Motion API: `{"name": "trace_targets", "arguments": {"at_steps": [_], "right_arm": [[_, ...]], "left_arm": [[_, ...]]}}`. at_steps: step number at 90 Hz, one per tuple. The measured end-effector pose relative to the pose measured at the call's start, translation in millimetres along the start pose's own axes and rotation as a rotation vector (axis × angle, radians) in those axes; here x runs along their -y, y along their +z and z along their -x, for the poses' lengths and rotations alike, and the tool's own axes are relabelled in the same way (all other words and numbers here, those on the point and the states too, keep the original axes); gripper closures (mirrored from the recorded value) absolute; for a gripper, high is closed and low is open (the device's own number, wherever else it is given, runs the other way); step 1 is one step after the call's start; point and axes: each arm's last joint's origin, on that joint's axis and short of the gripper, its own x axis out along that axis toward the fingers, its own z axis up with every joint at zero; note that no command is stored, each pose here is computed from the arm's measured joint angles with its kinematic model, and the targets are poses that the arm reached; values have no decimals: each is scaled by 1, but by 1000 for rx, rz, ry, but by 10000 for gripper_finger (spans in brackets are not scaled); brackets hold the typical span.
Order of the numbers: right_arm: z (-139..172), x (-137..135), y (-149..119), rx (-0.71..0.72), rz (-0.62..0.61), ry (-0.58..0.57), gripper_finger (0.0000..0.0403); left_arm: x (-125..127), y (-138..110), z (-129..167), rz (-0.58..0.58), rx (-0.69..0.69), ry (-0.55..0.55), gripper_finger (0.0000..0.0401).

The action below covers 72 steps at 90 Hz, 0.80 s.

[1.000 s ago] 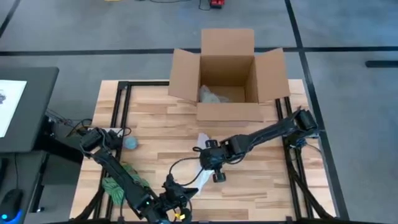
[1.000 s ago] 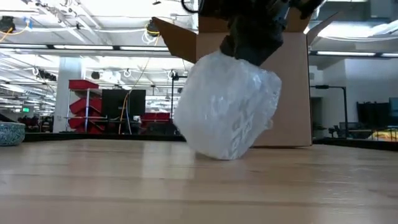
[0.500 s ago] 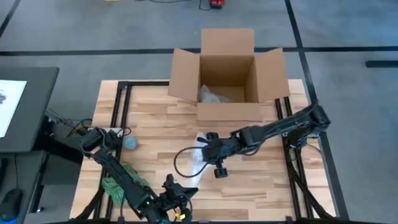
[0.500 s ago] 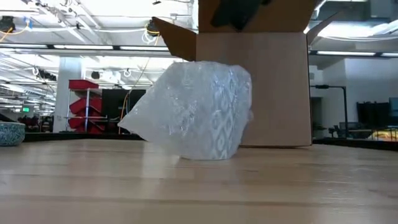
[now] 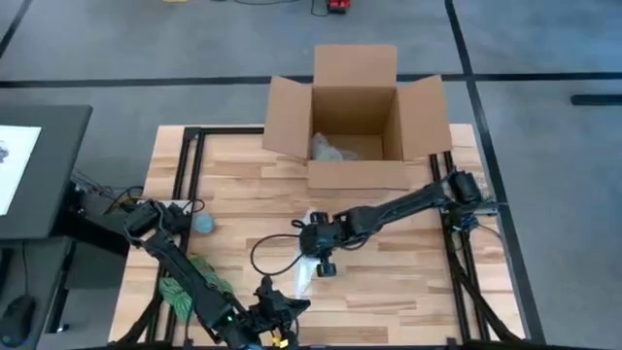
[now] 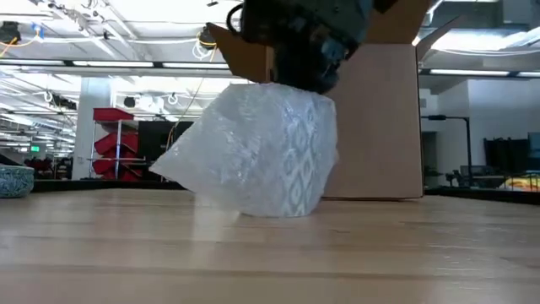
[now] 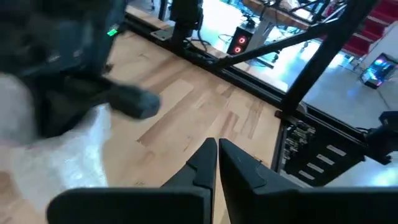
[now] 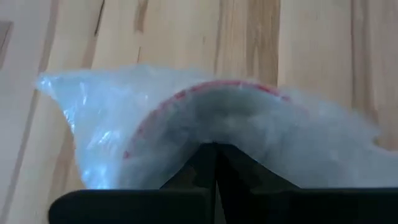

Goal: Wrap mug
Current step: Wrap the white gray mug with bubble wrap

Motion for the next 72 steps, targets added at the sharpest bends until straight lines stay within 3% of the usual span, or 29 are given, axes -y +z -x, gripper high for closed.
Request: {"name": "trace_targets", "arguments": {"at_steps": [25,46,58,72], "right_arm": [[3,2,-1,-14,4,40,403],[51,-12,1,30,38,67,403],[86,-17,9,127,50,88,403],[97,-22,12,182,58,64,403]], "left_arm": [[8,5,2,-21,31,-50,401],[11,4,6,-23,33,-65,401],[11,4,6,-23,33,-65,401],[11,4,6,-24,33,-65,401]]}}
